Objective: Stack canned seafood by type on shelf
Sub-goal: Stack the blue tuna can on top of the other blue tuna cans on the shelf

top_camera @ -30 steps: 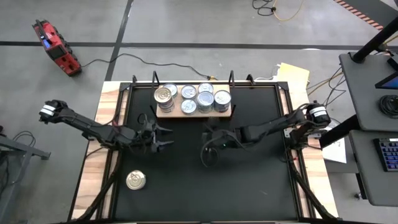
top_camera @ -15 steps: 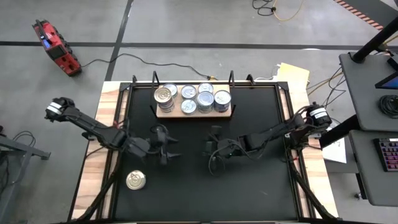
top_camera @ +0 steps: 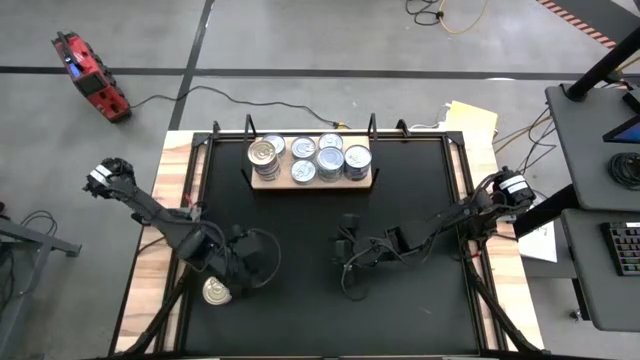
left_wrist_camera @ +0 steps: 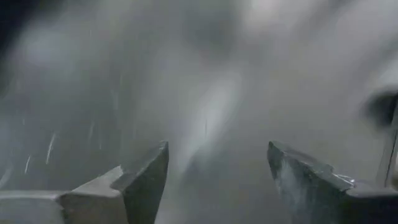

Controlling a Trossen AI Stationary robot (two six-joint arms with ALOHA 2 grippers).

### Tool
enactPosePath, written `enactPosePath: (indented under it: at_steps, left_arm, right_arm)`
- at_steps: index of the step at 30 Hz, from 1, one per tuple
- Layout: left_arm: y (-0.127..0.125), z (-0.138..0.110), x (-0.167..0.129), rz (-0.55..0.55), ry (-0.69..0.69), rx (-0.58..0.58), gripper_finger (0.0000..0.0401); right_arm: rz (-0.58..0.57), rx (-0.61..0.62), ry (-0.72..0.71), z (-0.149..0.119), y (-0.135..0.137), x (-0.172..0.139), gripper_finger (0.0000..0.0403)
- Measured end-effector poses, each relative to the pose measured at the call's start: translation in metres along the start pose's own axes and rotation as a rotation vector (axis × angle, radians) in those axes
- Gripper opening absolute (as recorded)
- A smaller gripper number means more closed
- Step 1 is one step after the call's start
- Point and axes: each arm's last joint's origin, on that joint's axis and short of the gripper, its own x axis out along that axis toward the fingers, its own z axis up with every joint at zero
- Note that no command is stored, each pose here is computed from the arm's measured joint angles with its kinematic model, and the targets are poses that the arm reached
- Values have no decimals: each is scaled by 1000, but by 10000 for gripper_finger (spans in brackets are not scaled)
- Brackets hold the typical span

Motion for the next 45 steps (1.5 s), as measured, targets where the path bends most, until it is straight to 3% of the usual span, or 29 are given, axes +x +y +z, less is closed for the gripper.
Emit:
enactPosePath:
  at_steps: [7,13,19,45]
  left_arm:
    - [-14,-26,-13,221,258,17,199]
    - [-23,-56,5,352,428,-90,112]
    - [-33,-80,19,434,455,-71,10]
    - [-42,-94,43,451,451,50,0]
  right_arm:
    - [-1,3,-7,1,0,0,217]
    - [-1,4,-7,1,0,0,216]
    - [-2,4,-7,1,0,0,212]
    - [-1,1,-2,0,0,0,202]
